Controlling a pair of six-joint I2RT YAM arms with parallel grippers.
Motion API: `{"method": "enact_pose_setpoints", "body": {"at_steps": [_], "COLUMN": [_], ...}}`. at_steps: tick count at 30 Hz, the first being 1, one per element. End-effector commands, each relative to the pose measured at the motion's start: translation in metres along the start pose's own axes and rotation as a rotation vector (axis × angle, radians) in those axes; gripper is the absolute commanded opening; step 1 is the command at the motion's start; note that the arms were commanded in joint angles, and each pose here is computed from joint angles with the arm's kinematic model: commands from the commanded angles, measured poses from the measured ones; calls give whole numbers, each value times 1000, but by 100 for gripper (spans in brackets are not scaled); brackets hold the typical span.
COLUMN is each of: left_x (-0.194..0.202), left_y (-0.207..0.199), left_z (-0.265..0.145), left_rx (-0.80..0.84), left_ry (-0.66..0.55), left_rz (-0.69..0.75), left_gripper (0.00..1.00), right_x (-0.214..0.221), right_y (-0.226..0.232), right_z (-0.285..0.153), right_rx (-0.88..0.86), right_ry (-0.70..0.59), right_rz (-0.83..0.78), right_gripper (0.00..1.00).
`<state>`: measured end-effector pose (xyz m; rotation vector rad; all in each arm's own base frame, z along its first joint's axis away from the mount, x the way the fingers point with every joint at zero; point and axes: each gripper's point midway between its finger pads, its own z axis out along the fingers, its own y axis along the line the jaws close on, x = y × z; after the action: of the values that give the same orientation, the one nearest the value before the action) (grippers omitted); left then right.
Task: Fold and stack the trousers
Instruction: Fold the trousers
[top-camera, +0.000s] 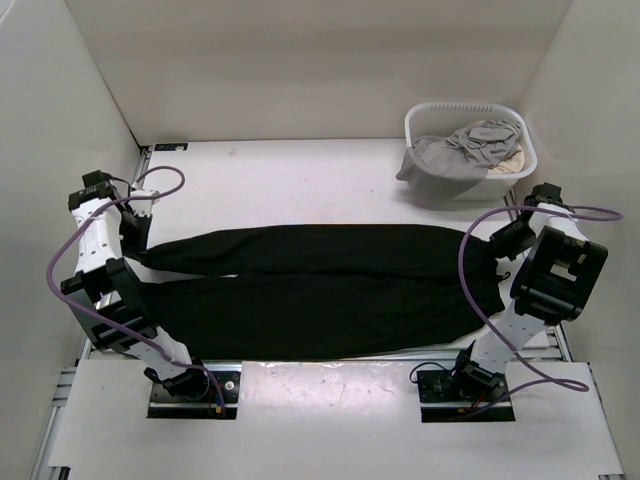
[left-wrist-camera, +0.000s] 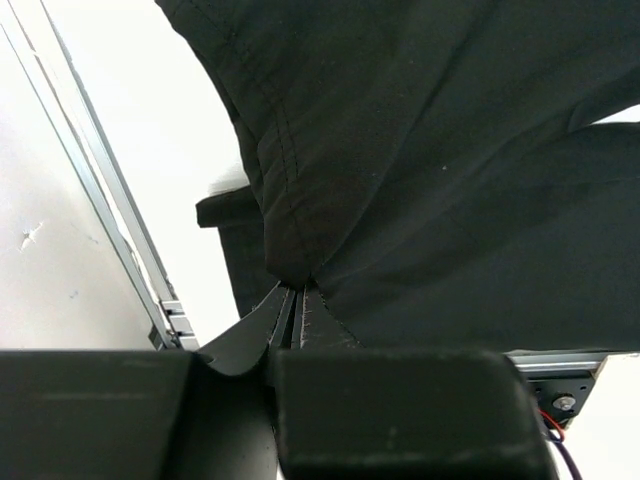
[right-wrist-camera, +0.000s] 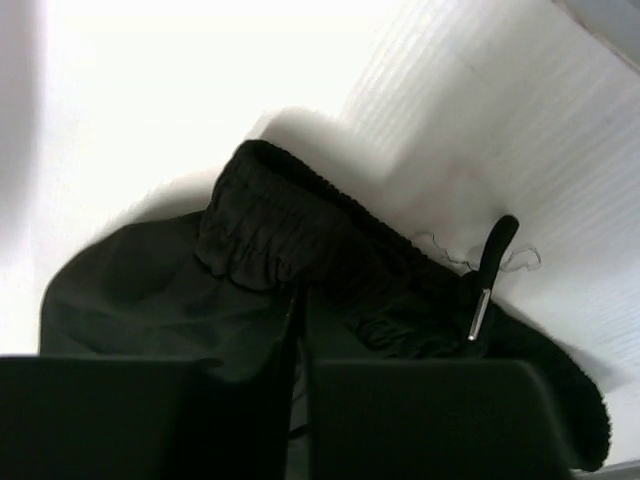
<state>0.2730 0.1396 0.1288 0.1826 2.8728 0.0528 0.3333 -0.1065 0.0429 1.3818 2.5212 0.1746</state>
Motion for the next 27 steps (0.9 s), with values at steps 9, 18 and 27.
{"method": "enact_pose_setpoints", "body": {"at_steps": [9, 18, 27], "left_x": [-62, 1, 110], "left_y": [42, 76, 37], "left_z": [-61, -101, -88], "left_rx": [-134, -300, -327], "left_ry": [-207, -10, 175], "left_rz": [15, -15, 39], "left_gripper": [14, 14, 14], "right_x": [-32, 28, 101], "right_y": [-11, -64, -100], "right_z": [-71, -111, -95], "right_rx": [90, 48, 107], "right_ry": [-223, -109, -1], "right_rz": [1, 145, 184], "right_gripper": [0, 0, 0]}}
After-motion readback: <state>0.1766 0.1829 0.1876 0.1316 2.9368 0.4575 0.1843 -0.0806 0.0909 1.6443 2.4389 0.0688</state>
